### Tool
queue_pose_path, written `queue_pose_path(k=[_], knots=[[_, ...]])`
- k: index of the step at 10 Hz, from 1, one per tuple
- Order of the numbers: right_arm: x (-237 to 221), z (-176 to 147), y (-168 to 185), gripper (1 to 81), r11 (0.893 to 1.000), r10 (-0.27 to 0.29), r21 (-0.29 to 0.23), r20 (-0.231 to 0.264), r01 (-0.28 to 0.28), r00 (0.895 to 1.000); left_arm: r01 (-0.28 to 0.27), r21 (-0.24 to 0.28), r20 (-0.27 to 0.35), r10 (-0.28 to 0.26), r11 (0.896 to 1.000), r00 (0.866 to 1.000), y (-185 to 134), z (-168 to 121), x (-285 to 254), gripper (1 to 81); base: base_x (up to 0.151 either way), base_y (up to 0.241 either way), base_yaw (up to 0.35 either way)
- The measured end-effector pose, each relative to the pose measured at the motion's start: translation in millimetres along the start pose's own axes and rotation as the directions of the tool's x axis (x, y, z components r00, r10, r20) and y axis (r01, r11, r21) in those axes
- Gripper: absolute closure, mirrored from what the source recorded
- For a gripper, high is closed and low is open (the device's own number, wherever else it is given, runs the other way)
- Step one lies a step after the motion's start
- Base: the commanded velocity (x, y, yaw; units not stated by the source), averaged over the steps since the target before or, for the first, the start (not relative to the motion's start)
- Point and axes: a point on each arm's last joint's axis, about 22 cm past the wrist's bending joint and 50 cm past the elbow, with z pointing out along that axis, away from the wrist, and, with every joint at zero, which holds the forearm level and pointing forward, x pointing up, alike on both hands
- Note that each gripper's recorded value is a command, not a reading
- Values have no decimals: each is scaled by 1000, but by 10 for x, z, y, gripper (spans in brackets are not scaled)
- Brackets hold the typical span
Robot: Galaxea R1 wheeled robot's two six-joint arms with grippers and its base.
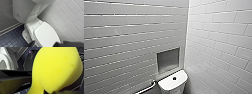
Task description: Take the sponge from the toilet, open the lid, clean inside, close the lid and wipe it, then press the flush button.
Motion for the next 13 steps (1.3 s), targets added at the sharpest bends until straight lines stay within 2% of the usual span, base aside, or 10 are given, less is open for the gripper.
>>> queue_pose_path(k=[3, 5, 6, 7, 9, 11, 13], knots=[[13, 10, -21, 811, 1000, 1, 3, -5, -1, 1000, -30, 15, -59, 31, 999, 998, 279, 12, 905, 10, 0, 0, 0], [31, 18, -25, 811, 1000, 2, 5, -5, -2, 1000, -64, -16, -113, 62, 998, 992, 752, 65, 1619, 10, 0, 0, 0], [10, 35, -43, 811, 1000, 6, 10, 2, -6, 1000, -73, -31, -119, 69, 997, 990, 989, 147, 1853, 10, 0, 0, 0], [-70, 52, -66, 811, 1000, 16, 17, 19, -17, 1000, -66, -33, -102, 63, 997, 993, 1123, 273, 1925, 10, 0, 0, 0], [-195, 80, -100, 811, 999, 33, 27, 50, -35, 998, -42, -6, -74, 41, 999, 996, 1176, 439, 2078, 10, 0, 0, 0], [-278, 110, -138, 811, 998, 47, 38, 71, -49, 996, -48, 12, -95, 48, 999, 994, 1265, 463, 2527, 10, 0, 0, 0], [-417, 132, -165, 811, 996, 66, 47, 105, -71, 992, -49, 24, -82, 51, 998, 995, 1381, 661, 2750, 10, 0, 0, 0]])
